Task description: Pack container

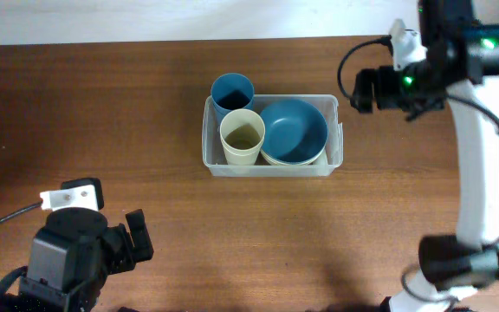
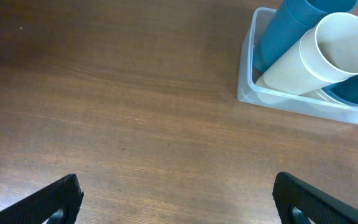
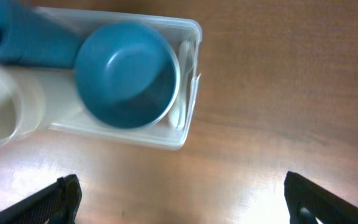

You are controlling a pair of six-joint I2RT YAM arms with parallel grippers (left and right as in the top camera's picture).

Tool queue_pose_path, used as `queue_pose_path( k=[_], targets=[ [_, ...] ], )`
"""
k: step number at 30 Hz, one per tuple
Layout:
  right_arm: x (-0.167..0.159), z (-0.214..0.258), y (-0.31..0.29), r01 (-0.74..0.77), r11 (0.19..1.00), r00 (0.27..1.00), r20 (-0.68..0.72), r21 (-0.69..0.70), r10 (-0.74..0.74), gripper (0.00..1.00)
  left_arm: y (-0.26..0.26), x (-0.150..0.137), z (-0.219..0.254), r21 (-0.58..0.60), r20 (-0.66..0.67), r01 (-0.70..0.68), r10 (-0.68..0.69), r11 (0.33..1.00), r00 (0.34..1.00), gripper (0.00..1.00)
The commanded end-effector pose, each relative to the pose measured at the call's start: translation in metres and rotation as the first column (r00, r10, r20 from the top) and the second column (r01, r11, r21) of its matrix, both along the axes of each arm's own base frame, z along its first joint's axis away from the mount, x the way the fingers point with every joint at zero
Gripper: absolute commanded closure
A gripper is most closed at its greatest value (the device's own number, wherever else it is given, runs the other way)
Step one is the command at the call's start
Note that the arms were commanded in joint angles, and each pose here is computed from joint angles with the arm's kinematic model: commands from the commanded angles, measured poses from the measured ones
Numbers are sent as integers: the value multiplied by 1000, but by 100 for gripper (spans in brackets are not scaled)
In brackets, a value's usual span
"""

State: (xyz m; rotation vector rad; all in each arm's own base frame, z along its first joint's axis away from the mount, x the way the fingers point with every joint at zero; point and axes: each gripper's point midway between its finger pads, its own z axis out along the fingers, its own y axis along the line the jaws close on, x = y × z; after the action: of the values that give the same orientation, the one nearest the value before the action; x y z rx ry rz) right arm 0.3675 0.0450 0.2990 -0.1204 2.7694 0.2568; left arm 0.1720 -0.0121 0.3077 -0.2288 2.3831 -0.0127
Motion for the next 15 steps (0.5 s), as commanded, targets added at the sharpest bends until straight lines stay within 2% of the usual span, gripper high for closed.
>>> queue_pose_path(
  k=[1,9,15],
  targets=[
    [-31,34,20,-92,996,993,79,3,91,1,2,0,-1,2,2,-16,16,1000,1000,0],
    [-92,82,68,-270,963,938,227,5,262,1,2,0,-1,2,2,-16,16,1000,1000,0],
    [-110,95,77,-317,948,912,275,5,304,1,2,0,-1,2,2,-16,16,1000,1000,0]
  ],
)
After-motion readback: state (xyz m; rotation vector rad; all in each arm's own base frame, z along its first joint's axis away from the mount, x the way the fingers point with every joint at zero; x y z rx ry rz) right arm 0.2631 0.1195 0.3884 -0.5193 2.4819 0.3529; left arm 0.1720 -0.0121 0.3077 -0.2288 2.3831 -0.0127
